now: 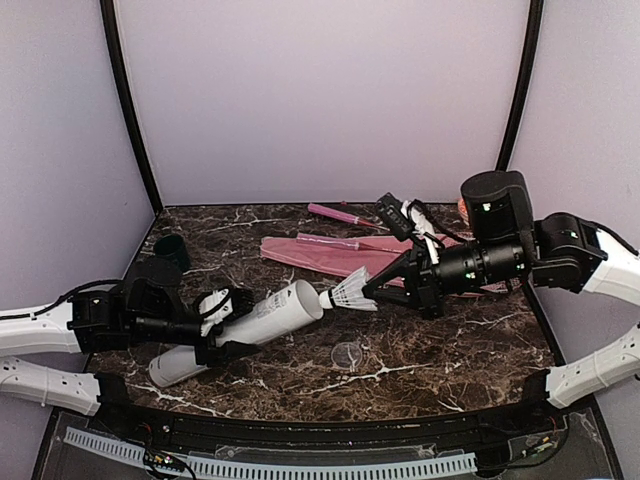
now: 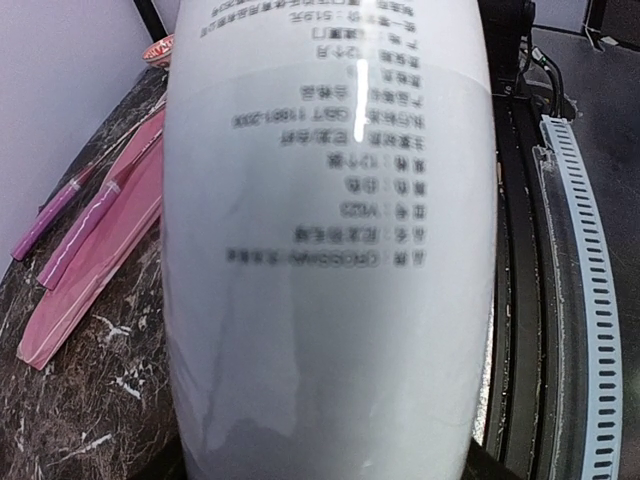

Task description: Pack up the badminton gear

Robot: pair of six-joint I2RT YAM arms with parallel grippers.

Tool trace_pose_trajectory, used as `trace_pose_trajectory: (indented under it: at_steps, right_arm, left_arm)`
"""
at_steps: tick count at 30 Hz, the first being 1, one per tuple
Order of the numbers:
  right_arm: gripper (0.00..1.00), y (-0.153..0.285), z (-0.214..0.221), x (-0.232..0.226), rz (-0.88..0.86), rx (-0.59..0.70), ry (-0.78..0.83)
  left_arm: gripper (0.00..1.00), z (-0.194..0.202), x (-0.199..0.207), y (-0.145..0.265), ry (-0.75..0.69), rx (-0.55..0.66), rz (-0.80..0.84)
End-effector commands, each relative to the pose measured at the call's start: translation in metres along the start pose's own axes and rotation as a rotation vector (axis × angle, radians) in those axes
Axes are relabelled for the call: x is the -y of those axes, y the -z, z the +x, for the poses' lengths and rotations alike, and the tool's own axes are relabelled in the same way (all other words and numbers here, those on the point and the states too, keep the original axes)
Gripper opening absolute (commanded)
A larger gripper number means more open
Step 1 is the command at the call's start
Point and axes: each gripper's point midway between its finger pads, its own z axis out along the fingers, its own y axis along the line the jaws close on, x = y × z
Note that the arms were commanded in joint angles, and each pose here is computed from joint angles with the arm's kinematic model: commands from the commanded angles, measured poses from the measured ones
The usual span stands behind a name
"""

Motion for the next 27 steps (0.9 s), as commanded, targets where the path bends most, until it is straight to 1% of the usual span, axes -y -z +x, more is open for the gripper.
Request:
trace_pose_trajectory:
  at_steps: [1, 5, 14, 19, 24, 27]
  right_arm:
    - [0.00, -0.009, 0.009, -0.023, 0.002, -0.076, 0.084]
    - [0.00, -0.022, 0.012, -0.028, 0.033, -0.113, 0.117]
    - [0.00, -0.035, 0.003, -0.024, 0.065, -0.085, 0.135]
    - [0.00, -0.046, -0.002, -0.035, 0.001, -0.071, 0.150]
    - [0.00, -0.053, -0.012, -0.053, -0.085, -0.042, 0.156]
    - [0.00, -0.057, -0.010, -0.057, -0.112, -0.045, 0.156]
  left_arm:
    - [0.45, -0.009, 0.008, 0.000, -0.032, 0.047, 0.036]
    - [0.44, -0.010, 0.016, -0.003, -0.038, 0.050, 0.072]
    - [0.44, -0.018, 0.029, -0.001, -0.053, 0.093, 0.105]
    - [0.44, -0.025, 0.030, 0.000, -0.052, 0.123, 0.111]
    - [0.44, -0.025, 0.030, 0.000, -0.054, 0.124, 0.107]
    - [0.45, -0.027, 0.029, 0.003, -0.056, 0.137, 0.102]
